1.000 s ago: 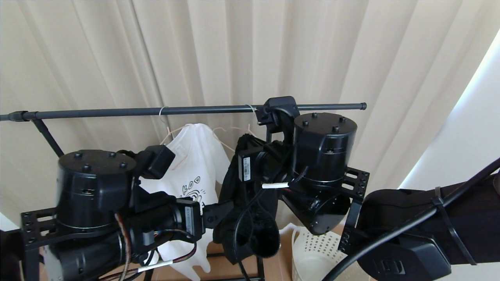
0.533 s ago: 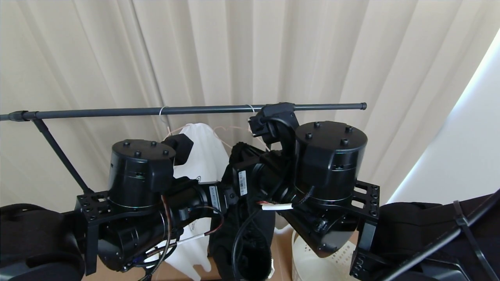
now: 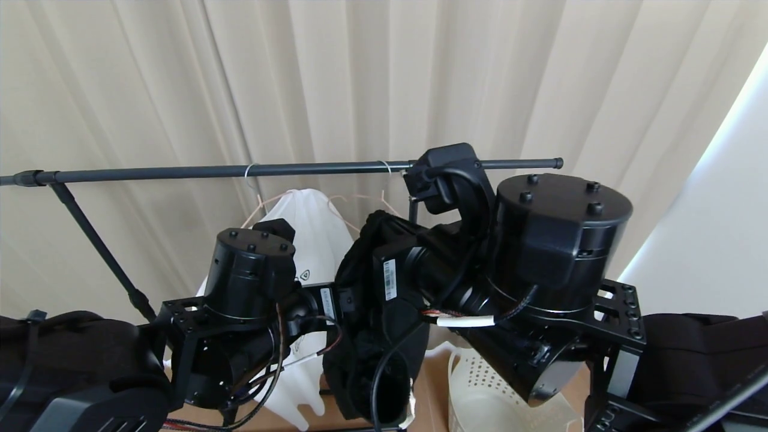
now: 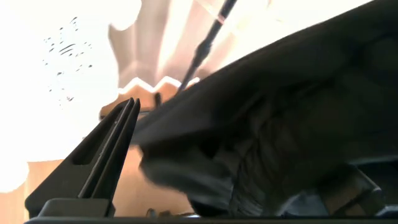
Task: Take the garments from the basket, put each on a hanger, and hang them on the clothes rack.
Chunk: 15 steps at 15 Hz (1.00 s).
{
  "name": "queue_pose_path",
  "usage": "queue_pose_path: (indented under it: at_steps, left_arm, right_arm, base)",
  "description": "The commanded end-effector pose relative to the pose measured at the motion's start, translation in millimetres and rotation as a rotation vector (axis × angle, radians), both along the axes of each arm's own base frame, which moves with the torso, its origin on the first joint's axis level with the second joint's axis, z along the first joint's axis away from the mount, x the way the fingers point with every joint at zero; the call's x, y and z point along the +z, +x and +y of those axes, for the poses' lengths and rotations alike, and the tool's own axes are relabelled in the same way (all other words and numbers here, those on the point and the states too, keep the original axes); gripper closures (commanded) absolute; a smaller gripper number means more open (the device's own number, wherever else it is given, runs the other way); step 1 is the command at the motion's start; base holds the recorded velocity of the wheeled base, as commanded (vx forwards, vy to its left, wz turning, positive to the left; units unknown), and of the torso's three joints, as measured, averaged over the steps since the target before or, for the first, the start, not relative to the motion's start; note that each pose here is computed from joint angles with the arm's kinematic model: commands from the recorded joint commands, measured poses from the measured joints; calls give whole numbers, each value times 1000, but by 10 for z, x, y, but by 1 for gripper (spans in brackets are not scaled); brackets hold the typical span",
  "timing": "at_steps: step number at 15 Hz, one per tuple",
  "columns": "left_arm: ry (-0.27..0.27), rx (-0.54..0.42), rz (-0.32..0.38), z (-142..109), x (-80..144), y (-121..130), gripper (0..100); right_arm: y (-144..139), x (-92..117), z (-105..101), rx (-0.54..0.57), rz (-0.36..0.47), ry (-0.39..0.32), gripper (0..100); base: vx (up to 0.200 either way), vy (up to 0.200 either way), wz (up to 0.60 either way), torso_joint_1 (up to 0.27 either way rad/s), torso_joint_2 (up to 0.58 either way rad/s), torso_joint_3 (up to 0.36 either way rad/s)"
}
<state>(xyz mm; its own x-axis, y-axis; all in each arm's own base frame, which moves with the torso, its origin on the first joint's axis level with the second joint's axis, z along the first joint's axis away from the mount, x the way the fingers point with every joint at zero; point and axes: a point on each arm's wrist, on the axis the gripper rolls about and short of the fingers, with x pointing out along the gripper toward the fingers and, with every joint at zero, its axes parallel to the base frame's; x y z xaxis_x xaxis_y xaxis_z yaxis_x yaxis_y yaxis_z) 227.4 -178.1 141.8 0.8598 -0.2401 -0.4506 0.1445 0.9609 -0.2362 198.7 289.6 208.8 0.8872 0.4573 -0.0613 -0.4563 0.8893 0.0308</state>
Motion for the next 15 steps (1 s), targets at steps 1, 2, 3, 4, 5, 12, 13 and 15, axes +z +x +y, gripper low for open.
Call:
queue_pose_path:
  at_steps: [1,2,3,4,5,12,13,15]
  left_arm:
    - [27,22,28,89,-93,-21,0]
    - [40,28,43,123,-139,-35,0]
    - [49,30,55,145,-174,-57,0]
    - [57,34,63,173,-198,-72,0]
    - [65,41,73,204,-229,-78,0]
    - [104,58,123,302,-371,-140,0]
    - [108,58,129,308,-388,-148,0]
    - [105,57,122,307,-369,-148,100]
  right_arm:
    - [22,125,-167,-32,-24,16,100]
    - [37,172,-217,-44,-33,23,100]
    - [83,193,-276,-65,-38,26,100]
    - [112,214,-323,-81,-42,30,100]
    - [129,202,-359,-91,-39,23,100]
    - [258,212,-539,-144,-53,-6,100]
    - [275,198,-598,-150,-55,-27,100]
    - [219,186,-664,-99,-57,-51,100]
  base:
    - [0,0,0,0,0,0]
    - [0,0,0,0,0,0]
    - [0,0,0,0,0,0]
    - [0,0,0,0,0,0]
    - [0,0,0,0,0,0]
    - [0,0,0,0,0,0]
    - [0,0,0,0,0,0]
    - [0,0,0,0,0,0]
